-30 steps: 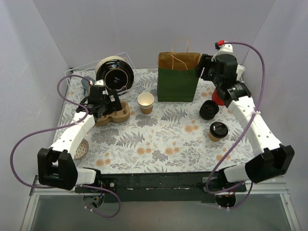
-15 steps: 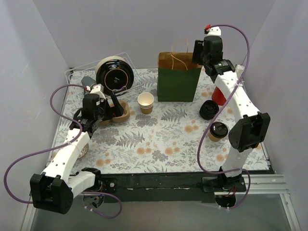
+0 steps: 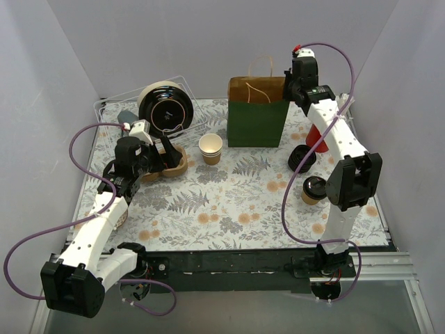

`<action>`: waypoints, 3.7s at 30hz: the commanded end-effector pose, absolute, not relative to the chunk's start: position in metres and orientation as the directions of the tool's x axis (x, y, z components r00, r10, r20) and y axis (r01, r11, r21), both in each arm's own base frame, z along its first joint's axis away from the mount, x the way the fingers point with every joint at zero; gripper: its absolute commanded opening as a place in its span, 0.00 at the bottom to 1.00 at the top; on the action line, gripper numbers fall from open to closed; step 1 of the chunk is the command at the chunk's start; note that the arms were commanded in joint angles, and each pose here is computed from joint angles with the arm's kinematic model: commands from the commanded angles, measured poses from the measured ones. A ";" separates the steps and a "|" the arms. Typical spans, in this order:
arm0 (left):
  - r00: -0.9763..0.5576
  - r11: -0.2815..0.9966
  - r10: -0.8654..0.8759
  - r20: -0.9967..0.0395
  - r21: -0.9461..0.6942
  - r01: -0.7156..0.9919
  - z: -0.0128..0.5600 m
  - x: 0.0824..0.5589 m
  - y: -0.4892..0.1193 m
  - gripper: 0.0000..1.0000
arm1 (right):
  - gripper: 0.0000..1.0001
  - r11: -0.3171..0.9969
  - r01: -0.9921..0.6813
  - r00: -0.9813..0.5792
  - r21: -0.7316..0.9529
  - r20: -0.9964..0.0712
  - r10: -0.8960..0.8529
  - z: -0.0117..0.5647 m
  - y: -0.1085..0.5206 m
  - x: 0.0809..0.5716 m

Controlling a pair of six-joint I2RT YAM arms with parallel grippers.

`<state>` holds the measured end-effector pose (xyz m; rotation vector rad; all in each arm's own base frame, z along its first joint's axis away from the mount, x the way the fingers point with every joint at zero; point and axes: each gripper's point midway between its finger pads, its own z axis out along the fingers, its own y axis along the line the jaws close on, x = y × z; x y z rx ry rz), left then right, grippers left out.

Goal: Pack the takeout coffee

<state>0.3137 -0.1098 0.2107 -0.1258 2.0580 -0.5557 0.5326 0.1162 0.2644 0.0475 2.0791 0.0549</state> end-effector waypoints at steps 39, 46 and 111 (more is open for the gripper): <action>-0.459 0.930 -0.331 -0.824 -0.366 -0.012 0.210 0.319 -0.078 0.98 | 0.01 0.552 -0.262 -0.642 0.792 -0.570 0.513 0.303 0.187 0.271; -0.454 0.932 -0.332 -0.827 -0.362 -0.024 0.210 0.319 -0.075 0.98 | 0.09 0.578 -0.186 -0.668 0.795 -0.534 0.518 0.284 0.186 0.268; -0.791 0.974 -0.217 -0.573 -0.068 -0.218 0.097 0.385 -0.039 0.61 | 0.65 0.778 -0.416 -0.258 0.471 -0.882 0.396 0.366 0.130 0.229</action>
